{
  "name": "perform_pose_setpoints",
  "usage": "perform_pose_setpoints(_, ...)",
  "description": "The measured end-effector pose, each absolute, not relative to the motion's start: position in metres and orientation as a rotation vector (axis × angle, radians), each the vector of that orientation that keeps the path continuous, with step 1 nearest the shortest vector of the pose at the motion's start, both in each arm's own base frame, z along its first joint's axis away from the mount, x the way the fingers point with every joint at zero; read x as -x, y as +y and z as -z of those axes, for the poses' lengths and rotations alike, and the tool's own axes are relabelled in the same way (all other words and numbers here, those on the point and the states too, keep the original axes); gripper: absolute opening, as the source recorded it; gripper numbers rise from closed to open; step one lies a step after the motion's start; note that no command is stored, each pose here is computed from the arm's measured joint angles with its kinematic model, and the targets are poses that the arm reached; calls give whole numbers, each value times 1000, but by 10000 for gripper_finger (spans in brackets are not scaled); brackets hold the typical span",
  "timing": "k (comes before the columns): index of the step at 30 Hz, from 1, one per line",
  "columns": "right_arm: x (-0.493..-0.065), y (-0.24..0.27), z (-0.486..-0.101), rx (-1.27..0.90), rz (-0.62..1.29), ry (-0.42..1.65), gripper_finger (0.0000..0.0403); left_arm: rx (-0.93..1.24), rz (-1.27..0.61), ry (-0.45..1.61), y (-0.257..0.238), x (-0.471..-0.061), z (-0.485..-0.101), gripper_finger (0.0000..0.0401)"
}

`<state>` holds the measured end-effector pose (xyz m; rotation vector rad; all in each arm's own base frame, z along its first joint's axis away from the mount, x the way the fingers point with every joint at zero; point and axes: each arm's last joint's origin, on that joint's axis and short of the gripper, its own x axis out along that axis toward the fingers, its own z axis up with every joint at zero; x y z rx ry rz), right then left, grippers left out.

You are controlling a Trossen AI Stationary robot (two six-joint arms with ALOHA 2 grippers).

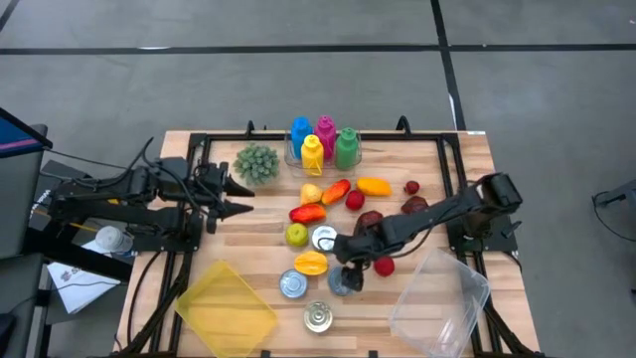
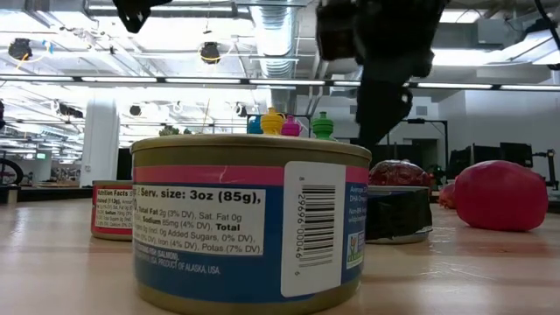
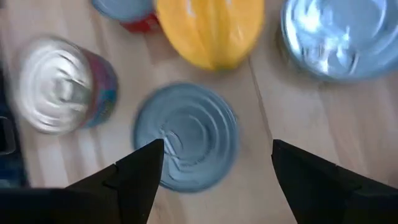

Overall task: Pick & Place Food Item
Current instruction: Put the blue tuna can into the yellow bin

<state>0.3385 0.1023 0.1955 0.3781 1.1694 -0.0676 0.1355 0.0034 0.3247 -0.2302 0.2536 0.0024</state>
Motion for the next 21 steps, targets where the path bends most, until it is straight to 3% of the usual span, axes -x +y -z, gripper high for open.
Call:
perform_pose_setpoints(14, -359, 109, -159, -466, 207, 1283, 279, 234, 33, 275, 2, -136, -319, 177)
perform_pose_setpoints(17, -357, 109, -160, -453, 225, 1315, 250, 234, 32, 275, 2, -137, -319, 174)
perform_pose_setpoints(21, -355, 108, -160, -445, 223, 1337, 167, 235, 32, 275, 2, -137, -319, 171)
